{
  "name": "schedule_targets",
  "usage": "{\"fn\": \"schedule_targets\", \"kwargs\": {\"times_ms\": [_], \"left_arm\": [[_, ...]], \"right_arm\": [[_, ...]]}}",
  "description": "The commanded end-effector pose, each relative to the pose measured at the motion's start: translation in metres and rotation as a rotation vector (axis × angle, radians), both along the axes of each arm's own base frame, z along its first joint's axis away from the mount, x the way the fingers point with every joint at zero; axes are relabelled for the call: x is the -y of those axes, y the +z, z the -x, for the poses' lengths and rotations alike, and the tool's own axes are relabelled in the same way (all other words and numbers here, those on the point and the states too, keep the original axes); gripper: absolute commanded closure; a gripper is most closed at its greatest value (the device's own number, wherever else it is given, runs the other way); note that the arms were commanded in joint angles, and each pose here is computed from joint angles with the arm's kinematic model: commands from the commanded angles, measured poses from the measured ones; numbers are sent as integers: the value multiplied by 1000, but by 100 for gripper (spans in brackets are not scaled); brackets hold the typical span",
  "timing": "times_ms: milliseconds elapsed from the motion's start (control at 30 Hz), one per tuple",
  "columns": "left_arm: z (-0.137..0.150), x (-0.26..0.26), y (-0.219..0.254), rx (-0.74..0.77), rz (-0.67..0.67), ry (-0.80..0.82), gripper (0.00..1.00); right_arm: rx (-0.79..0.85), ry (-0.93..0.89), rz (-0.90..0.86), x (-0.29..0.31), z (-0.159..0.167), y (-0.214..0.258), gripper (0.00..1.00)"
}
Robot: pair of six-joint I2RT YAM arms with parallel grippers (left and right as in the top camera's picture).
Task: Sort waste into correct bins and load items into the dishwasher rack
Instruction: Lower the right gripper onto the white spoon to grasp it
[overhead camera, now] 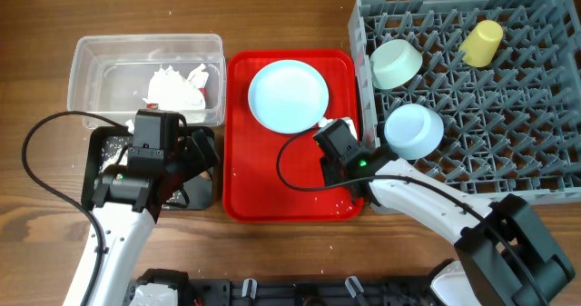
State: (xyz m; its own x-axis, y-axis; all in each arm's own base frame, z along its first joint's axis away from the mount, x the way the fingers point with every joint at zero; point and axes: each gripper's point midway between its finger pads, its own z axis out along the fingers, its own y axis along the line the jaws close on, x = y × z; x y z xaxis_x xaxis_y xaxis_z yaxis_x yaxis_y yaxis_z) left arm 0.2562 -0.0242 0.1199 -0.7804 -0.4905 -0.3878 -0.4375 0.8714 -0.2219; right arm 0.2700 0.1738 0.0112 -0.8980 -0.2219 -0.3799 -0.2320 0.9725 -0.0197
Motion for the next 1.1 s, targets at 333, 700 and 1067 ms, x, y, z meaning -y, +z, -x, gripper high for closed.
{"fn": "schedule_targets", "kwargs": {"times_ms": [333, 700, 1067], "left_arm": [[-1, -1, 0, 1, 3, 0, 0], [-1, -1, 0, 1, 3, 0, 0], [-1, -1, 0, 1, 3, 0, 0]], "right_arm": [[23, -26, -40, -7, -9, 3, 64], [-23, -70, -86, -18, -10, -20, 70], [-35, -127, -111, -19, -9, -22, 96]]}}
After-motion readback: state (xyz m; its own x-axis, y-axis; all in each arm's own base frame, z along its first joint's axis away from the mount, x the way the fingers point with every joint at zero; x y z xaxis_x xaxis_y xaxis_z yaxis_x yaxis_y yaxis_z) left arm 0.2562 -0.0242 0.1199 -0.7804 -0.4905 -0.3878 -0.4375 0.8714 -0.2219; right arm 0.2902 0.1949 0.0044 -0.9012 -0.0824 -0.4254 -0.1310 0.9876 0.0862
